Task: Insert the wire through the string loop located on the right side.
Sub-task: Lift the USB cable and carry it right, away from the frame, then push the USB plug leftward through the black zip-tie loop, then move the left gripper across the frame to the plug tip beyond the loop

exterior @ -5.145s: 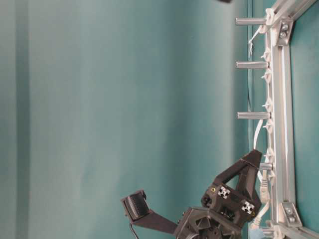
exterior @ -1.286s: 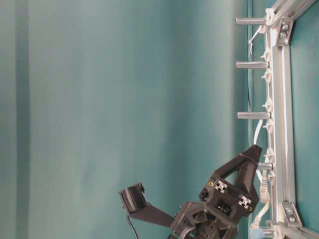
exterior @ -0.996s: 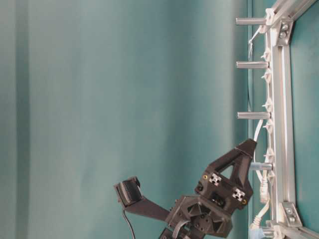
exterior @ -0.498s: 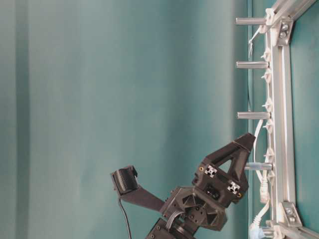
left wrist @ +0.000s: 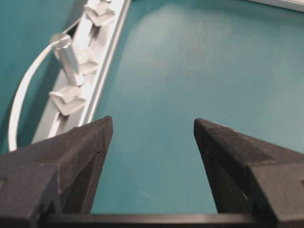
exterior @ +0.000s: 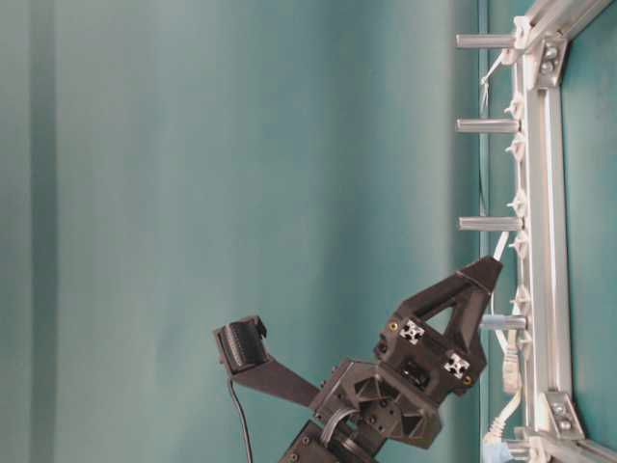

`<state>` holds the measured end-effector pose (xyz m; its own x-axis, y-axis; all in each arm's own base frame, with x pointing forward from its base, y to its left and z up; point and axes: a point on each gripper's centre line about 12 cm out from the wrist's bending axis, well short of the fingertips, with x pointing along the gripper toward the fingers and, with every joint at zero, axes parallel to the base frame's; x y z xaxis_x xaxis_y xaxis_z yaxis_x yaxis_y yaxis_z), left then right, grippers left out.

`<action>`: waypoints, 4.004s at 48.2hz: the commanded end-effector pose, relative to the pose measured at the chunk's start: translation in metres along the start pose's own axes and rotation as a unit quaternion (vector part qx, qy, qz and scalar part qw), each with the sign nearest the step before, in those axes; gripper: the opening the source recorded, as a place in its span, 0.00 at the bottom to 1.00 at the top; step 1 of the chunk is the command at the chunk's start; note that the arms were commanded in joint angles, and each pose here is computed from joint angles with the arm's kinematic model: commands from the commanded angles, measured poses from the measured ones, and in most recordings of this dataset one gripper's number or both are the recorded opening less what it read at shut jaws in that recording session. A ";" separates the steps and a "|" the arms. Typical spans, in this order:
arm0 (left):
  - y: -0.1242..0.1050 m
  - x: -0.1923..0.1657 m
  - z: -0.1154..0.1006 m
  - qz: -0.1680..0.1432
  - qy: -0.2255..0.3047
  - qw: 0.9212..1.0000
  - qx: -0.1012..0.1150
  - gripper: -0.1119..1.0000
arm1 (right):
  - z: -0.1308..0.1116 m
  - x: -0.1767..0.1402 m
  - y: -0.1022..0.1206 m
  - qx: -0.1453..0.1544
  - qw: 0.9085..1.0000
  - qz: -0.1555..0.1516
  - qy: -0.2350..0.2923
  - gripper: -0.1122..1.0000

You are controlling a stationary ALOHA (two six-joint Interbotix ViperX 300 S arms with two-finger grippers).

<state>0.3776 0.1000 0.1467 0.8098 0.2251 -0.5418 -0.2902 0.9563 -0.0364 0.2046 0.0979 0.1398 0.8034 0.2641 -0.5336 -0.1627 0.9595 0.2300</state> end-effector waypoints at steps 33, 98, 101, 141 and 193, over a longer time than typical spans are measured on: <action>-0.009 -0.005 0.017 -0.010 -0.026 1.000 0.004 0.75 | -0.003 -0.013 -0.008 0.004 1.000 0.000 -0.012 0.21; -0.026 -0.005 0.013 -0.029 -0.021 0.999 0.017 0.75 | -0.006 -0.015 -0.048 0.026 0.997 -0.075 -0.018 0.21; -0.026 -0.005 0.013 -0.029 -0.021 0.999 0.017 0.75 | -0.005 -0.015 -0.048 0.025 0.997 -0.074 -0.019 0.21; -0.040 -0.006 0.013 -0.043 -0.021 0.999 0.025 0.75 | -0.001 -0.013 -0.048 0.026 0.997 -0.075 -0.023 0.21; -0.096 -0.012 0.006 -0.104 -0.020 0.992 0.063 0.75 | 0.030 0.048 -0.051 0.023 0.993 -0.113 -0.011 0.21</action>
<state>0.3971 0.0102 0.1545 0.8530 0.0322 -0.5210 -0.0604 0.9975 -0.0373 0.2607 0.0583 0.1190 0.8101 0.0415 -0.5848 0.0493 0.9891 0.1385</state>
